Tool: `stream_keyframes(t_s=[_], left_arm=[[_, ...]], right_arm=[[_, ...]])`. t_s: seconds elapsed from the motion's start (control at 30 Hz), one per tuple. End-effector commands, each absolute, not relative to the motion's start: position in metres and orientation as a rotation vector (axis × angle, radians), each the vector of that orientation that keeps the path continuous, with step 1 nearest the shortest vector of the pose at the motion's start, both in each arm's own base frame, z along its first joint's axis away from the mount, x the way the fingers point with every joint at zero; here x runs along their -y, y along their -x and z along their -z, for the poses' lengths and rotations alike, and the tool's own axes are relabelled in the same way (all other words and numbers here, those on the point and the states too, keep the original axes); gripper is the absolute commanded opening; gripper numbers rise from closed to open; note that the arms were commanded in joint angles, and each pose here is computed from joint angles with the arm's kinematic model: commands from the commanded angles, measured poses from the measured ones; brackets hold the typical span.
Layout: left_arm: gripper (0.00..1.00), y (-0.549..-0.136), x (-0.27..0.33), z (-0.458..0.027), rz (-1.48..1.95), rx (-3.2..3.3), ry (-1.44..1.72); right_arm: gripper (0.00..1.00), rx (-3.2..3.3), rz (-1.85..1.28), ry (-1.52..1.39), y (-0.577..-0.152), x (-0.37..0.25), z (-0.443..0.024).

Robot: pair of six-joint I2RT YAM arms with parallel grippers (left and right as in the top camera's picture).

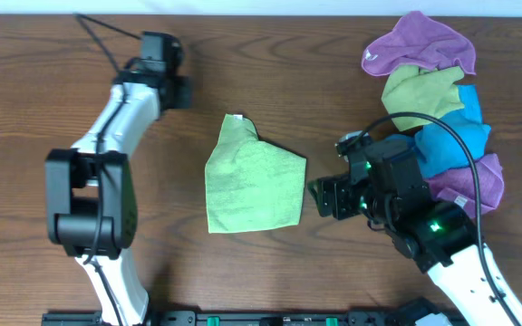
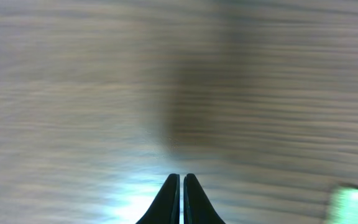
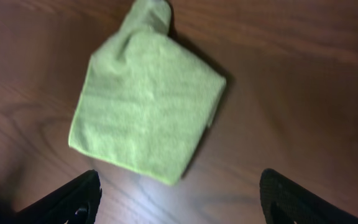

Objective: Fold the cloth

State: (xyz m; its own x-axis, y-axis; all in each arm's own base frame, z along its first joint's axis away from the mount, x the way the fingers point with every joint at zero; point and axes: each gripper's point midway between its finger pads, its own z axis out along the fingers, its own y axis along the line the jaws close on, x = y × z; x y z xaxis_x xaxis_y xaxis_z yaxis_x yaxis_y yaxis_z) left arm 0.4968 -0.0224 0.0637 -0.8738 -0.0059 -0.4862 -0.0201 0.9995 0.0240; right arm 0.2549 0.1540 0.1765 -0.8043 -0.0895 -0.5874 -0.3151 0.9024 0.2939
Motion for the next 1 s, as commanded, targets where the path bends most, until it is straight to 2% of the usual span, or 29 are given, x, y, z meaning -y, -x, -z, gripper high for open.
stream_keyframes(t_s=[0.0, 0.1, 0.17, 0.23, 0.27, 0.33, 0.43, 0.6, 0.83, 0.97], left_arm=[[0.05, -0.498, 0.012, -0.065, 0.074, -2.644, 0.075], [0.06, -0.495, 0.053, -0.075, 0.494, -2.613, 0.014], [0.16, -0.491, 0.073, -0.083, 0.658, -2.586, -0.031], [0.51, -0.484, 0.096, -0.091, 0.805, -2.566, -0.087], [0.63, -0.481, 0.107, -0.094, 0.858, -2.558, -0.118], [0.72, -0.473, 0.125, -0.095, 0.906, -2.556, -0.191], [0.76, -0.462, 0.145, -0.085, 0.842, -2.599, -0.293], [0.74, -0.454, 0.158, -0.049, 0.598, -2.707, -0.365], [0.72, -0.444, 0.160, -0.009, 0.618, -2.800, -0.353], [0.72, -0.443, 0.161, -0.003, 0.629, -2.812, -0.353]], right_arm=[[0.82, -2.462, -0.507, 0.262, -0.264, -0.153, -0.177], [0.83, -2.453, -0.505, 0.252, -0.268, -0.152, -0.178], [0.84, -2.450, -0.502, 0.239, -0.271, -0.150, -0.178], [0.85, -2.449, -0.498, 0.229, -0.272, -0.147, -0.178], [0.86, -2.449, -0.497, 0.225, -0.272, -0.147, -0.178], [0.86, -2.449, -0.496, 0.222, -0.273, -0.146, -0.178], [0.86, -2.450, -0.496, 0.222, -0.272, -0.146, -0.178], [0.86, -2.467, -0.501, 0.225, -0.269, -0.146, -0.176], [0.86, -2.485, -0.501, 0.227, -0.266, -0.145, -0.173], [0.86, -2.485, -0.501, 0.226, -0.266, -0.145, -0.173]])
